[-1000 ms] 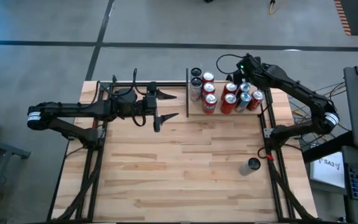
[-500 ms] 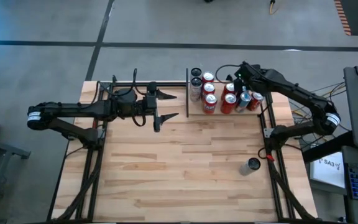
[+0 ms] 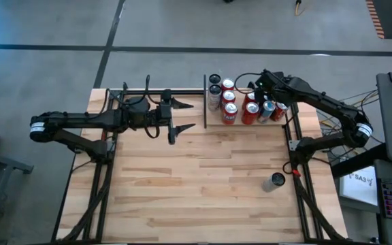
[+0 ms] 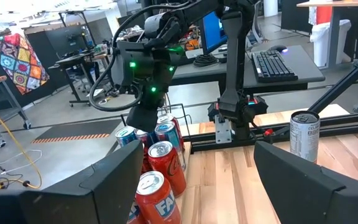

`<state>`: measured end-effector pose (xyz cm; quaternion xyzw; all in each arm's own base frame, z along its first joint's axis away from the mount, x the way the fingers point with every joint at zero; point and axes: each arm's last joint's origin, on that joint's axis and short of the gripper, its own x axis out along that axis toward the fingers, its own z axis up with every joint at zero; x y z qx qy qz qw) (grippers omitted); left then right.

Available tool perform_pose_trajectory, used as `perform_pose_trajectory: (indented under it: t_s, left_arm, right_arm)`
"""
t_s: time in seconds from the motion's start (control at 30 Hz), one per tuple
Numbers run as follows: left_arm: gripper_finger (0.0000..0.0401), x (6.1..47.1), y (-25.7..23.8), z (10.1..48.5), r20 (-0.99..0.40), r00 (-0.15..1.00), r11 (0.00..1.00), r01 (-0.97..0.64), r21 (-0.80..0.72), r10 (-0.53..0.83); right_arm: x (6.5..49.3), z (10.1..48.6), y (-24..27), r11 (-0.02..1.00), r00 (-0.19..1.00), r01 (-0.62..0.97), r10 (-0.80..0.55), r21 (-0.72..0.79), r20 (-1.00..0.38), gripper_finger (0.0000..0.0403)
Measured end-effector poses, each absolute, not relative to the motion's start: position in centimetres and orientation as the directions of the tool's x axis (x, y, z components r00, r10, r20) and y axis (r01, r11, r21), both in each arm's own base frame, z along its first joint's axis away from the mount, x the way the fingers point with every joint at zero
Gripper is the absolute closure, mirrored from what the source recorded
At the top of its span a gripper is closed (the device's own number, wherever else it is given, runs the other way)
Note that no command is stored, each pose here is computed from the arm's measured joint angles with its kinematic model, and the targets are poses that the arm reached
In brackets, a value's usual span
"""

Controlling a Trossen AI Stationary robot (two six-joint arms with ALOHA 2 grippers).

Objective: Place canned beverage on shelf
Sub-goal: Adjust the white and blue soda cans on the shelf

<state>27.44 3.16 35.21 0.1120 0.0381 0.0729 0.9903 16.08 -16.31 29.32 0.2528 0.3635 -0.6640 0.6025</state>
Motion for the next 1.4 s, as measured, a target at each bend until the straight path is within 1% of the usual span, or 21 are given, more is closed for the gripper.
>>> perform_pose_trajectory:
  t_s: [0.27, 1.4]
  left_arm:
    - [0.0109, 27.43, 3.16, 35.22, -0.059, 0.986, 0.964, -0.136, 0.227, 0.153]
    - [0.0109, 27.42, 3.17, 35.21, -0.06, 0.986, 0.964, -0.136, 0.227, 0.153]
  right_arm:
    - [16.3, 29.24, -16.35, 0.001, -0.12, 0.988, -0.617, -0.153, -0.778, 0.036]
    - [16.55, 28.82, -16.22, 0.018, -0.101, 0.99, -0.614, -0.142, -0.783, 0.036]
